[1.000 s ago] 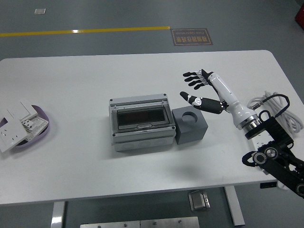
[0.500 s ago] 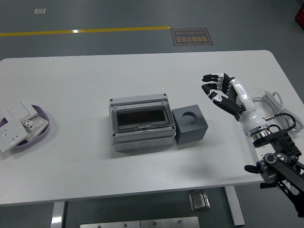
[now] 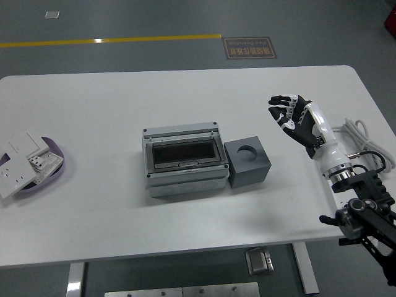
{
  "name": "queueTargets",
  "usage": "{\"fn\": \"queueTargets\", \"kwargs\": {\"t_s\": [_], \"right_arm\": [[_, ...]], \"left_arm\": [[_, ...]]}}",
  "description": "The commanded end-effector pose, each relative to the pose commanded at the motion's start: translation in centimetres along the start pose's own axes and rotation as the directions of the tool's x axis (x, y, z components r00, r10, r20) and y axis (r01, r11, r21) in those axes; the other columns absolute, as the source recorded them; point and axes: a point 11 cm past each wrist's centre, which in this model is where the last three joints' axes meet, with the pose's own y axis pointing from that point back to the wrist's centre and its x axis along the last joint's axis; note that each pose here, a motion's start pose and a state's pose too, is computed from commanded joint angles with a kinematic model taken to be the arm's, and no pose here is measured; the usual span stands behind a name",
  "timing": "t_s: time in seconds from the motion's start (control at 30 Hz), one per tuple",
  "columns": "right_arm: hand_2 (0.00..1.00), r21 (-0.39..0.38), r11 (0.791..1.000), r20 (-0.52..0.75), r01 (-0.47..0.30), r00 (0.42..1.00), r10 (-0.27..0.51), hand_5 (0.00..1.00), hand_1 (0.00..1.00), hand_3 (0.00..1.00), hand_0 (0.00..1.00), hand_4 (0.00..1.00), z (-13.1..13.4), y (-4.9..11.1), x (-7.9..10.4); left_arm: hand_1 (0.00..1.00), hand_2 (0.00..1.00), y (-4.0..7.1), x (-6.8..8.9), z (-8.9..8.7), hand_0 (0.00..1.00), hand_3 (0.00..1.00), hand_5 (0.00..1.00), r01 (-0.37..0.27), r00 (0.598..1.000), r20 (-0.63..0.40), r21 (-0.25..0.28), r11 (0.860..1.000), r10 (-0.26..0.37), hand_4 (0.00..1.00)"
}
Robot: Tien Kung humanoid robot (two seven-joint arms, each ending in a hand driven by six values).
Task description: Pick up the cylinder from the cube,place it in the box,flap close box
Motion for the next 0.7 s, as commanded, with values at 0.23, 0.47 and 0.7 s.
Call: {"fn": "queueTargets", "kwargs": {"t_s": [0.23,0.47,0.7], "right_arm": [[0.698,-0.001,1.0,0.003,0.012,1.0,-0.012,0.384,0.679,0.673,0.742,0.801,-0.29,-0.35,-0.1],[0.709,0.002,1.0,0.008,0.014,1.0,-0.014,0.375,0.694,0.678,0.769,0.804,-0.48,-0.42,-0.12],[0.711,0.0,1.0,0.018,0.01,1.0,-0.01,0.371,0.698,0.673,0.771,0.808,-0.39,-0.39,-0.1]], "left_arm": [[0.636,0.627,-0.05,-0.68,0.03,0.61,0.632,0.249,0.01,1.0,-0.006,0.001,1.0,-0.01,0.683],[0.635,0.627,-0.05,-0.64,0.18,0.61,0.632,0.25,0.008,1.0,-0.015,-0.001,1.0,-0.008,0.683],[0.635,0.627,-0.07,-0.77,0.08,0.61,0.634,0.25,0.01,1.0,-0.019,-0.001,1.0,-0.01,0.683]]}}
